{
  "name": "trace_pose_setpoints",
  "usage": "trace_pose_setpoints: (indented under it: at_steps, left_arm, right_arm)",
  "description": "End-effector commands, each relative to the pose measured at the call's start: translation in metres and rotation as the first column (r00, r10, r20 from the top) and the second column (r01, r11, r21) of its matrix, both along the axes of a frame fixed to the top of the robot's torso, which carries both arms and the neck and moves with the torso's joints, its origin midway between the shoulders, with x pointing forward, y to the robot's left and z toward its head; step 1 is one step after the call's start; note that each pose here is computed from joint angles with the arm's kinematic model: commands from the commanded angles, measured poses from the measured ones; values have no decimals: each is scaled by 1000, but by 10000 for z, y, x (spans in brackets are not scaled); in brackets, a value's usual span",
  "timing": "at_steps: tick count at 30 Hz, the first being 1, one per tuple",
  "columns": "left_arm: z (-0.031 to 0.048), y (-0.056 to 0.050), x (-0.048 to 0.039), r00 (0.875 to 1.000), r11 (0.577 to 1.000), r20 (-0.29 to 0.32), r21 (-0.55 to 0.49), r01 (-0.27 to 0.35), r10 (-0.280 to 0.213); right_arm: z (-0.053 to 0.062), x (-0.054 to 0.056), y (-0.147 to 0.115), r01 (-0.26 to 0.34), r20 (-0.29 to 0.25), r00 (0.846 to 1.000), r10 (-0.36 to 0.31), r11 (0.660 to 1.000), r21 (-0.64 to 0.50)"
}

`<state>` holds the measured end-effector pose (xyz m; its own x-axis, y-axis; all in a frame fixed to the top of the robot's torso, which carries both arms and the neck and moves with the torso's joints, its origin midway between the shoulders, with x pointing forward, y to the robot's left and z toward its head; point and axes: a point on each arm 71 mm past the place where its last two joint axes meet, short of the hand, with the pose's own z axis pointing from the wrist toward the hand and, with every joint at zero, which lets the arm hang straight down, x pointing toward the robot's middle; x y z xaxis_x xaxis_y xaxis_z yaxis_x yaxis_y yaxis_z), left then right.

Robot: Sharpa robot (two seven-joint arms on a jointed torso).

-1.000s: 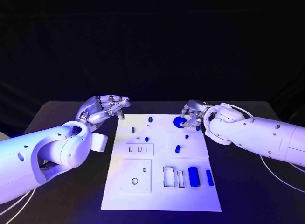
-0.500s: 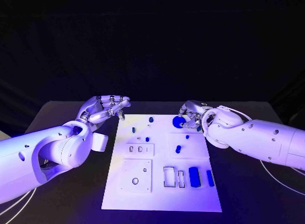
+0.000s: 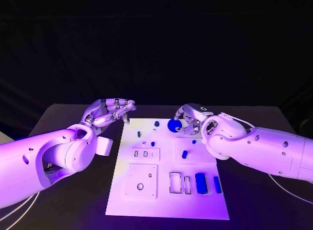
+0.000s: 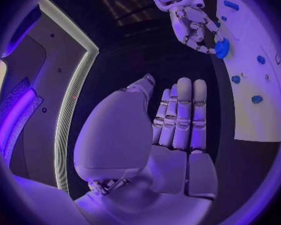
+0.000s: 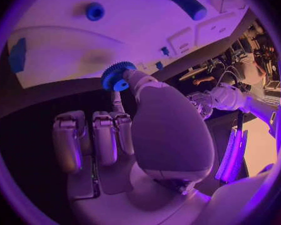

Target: Assemble the parts on the task board

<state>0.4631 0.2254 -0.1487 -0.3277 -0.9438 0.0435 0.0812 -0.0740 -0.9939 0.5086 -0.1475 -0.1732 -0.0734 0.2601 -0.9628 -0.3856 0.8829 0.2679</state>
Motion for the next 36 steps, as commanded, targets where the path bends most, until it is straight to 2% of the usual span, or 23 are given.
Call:
trace_pose_setpoints:
  at_steps: [1, 7, 14, 24, 36]
  left_arm:
    - [11, -24, -3, 1000, 1000, 3, -8, 19, -19]
    - [9, -36, 0, 1000, 1000, 3, -8, 21, -21]
    - [8, -55, 2, 1000, 1000, 2, -9, 25, -25]
    - [8, -71, 3, 1000, 1000, 2, -10, 29, -29]
    - [6, -81, 6, 999, 999, 1, -11, 32, -32]
  right_arm:
    - [30, -39, 133, -27, 49, 998, 27, 1000, -11]
    - [-22, -52, 375, -59, 46, 997, 60, 998, -13]
    - [-115, -12, 571, -73, 39, 996, 74, 997, -25]
    - [-220, 54, 681, -66, 27, 997, 67, 997, -42]
    - [-253, 107, 754, -56, 24, 998, 57, 997, -47]
